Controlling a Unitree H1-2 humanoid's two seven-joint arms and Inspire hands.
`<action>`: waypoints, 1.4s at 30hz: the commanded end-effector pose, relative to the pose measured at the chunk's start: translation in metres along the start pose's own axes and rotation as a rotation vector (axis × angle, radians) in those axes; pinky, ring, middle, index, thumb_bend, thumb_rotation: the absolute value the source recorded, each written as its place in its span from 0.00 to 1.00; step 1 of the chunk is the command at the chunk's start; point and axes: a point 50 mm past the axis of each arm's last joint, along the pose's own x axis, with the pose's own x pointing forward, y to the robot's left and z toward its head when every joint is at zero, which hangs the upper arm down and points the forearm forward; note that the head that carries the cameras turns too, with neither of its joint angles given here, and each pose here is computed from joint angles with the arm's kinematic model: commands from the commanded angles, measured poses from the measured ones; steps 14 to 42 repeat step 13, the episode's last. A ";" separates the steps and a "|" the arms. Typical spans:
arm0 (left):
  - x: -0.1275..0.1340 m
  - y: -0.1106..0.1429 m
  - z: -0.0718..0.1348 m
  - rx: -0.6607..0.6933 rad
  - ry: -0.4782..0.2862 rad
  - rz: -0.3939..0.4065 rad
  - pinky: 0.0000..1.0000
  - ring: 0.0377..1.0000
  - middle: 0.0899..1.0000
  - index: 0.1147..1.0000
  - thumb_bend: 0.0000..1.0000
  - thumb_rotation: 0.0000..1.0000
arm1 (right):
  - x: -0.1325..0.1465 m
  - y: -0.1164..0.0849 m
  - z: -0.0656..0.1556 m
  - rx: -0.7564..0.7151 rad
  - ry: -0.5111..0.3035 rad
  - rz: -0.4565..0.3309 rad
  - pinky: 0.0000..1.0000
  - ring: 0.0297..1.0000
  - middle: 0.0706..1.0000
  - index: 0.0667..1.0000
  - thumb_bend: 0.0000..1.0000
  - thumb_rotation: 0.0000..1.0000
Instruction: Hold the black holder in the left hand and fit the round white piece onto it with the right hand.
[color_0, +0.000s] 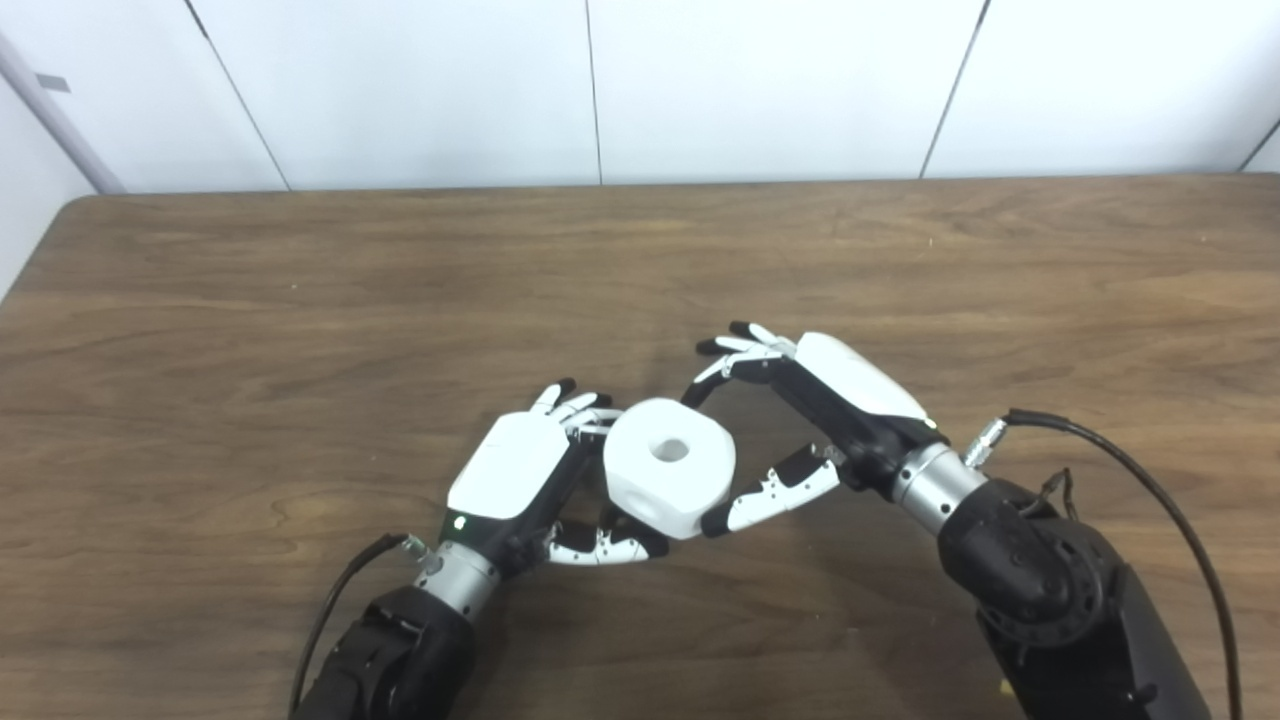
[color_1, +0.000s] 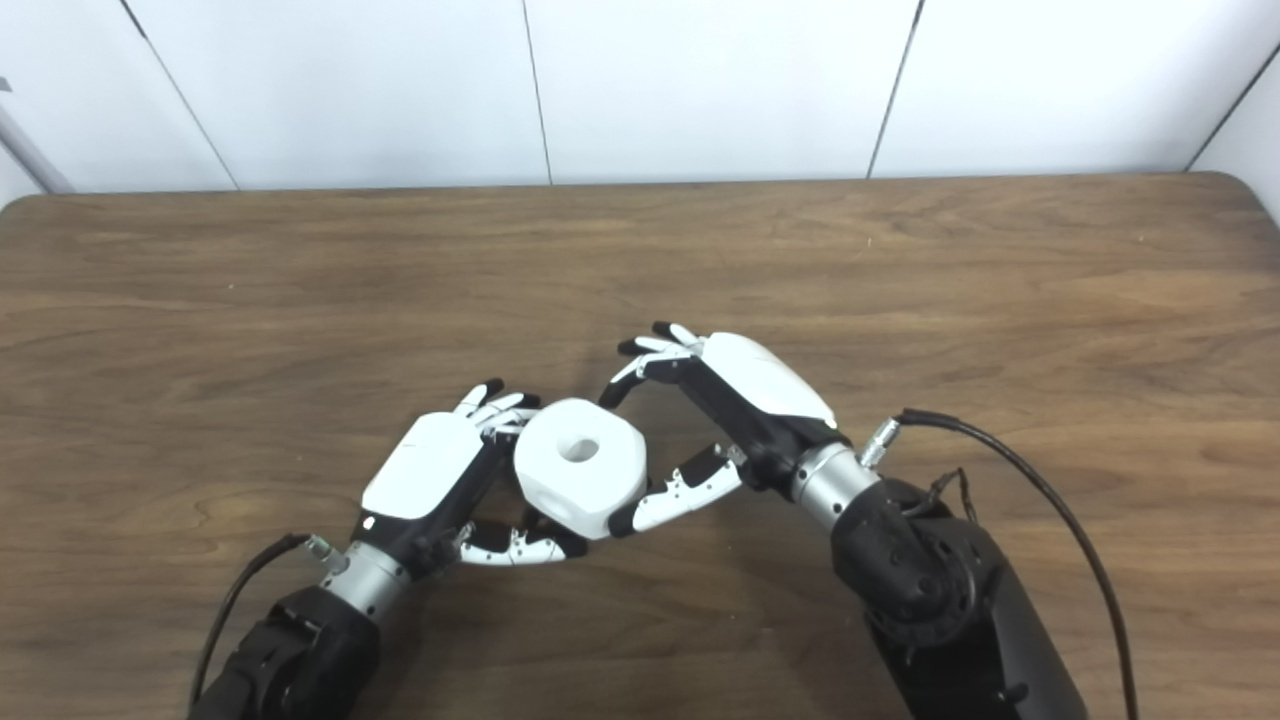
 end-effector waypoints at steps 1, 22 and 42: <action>0.001 -0.002 -0.002 0.012 0.000 -0.022 1.00 0.89 0.78 0.42 0.52 0.05 | -0.005 -0.015 0.008 -0.025 -0.034 -0.052 1.00 1.00 0.93 0.69 1.00 0.35; -0.001 -0.002 -0.003 0.006 0.004 -0.019 1.00 0.89 0.77 0.42 0.52 0.05 | -0.024 -0.028 -0.005 -0.011 0.005 -0.094 1.00 1.00 0.93 0.70 1.00 0.34; -0.001 -0.002 -0.003 0.006 0.004 -0.019 1.00 0.89 0.77 0.42 0.52 0.05 | -0.024 -0.028 -0.005 -0.011 0.005 -0.094 1.00 1.00 0.93 0.70 1.00 0.34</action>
